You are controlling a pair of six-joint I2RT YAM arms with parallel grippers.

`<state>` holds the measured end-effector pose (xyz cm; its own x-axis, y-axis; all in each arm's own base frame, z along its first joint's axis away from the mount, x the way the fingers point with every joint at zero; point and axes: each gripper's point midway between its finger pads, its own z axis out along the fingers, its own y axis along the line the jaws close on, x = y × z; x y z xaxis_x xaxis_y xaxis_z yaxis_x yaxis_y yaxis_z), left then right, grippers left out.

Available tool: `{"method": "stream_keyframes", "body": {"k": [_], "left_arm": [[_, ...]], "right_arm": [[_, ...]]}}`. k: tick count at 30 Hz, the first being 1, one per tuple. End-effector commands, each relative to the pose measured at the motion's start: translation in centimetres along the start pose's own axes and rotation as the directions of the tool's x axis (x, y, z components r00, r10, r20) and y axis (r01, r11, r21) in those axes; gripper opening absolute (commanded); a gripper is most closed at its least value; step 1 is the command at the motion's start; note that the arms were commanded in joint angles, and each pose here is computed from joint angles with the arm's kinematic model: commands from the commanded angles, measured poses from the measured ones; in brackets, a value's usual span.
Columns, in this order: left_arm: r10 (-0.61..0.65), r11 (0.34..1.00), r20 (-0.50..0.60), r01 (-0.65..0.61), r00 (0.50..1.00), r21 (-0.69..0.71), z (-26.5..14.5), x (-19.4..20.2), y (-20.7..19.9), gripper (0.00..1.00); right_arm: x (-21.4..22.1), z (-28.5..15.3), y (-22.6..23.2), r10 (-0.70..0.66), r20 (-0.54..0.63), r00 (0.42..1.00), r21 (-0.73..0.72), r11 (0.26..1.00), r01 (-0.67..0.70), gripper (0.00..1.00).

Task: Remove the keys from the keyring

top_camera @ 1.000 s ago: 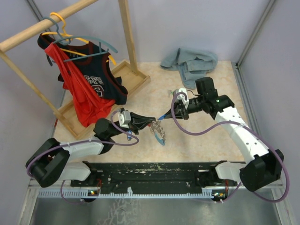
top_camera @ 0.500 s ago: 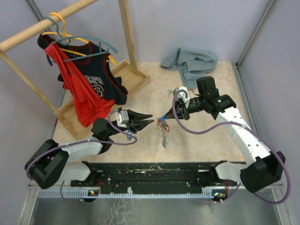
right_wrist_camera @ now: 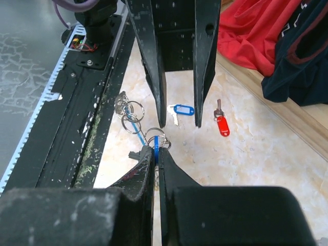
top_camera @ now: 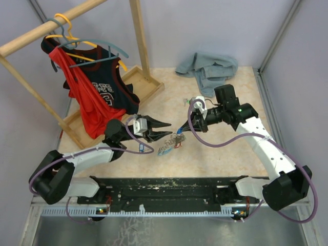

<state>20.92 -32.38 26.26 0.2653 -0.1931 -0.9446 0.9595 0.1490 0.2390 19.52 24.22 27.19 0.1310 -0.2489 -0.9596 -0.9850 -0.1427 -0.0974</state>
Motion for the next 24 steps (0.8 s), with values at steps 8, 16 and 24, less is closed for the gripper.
{"method": "stream_keyframes", "body": {"k": [8, 16, 24], "left_arm": [[0.023, 0.982, -0.036, -0.016, 0.999, 0.189, 2.0, 1.2, -0.6, 0.39], [-0.038, 0.975, -0.051, 0.048, 0.998, 0.216, 1.4, 1.9, -1.8, 0.37], [-0.032, 0.979, -0.050, 0.042, 0.998, 0.198, 1.4, 1.3, -1.5, 0.37]], "right_arm": [[-3.4, -0.9, 0.7, -0.164, 0.043, 0.986, -0.007, 0.986, 0.164, 0.00], [-3.3, -1.0, 0.6, -0.169, 0.029, 0.985, -0.001, 0.986, 0.170, 0.00], [-3.1, -1.0, 0.6, -0.172, 0.025, 0.985, -0.005, 0.985, 0.172, 0.00]]}}
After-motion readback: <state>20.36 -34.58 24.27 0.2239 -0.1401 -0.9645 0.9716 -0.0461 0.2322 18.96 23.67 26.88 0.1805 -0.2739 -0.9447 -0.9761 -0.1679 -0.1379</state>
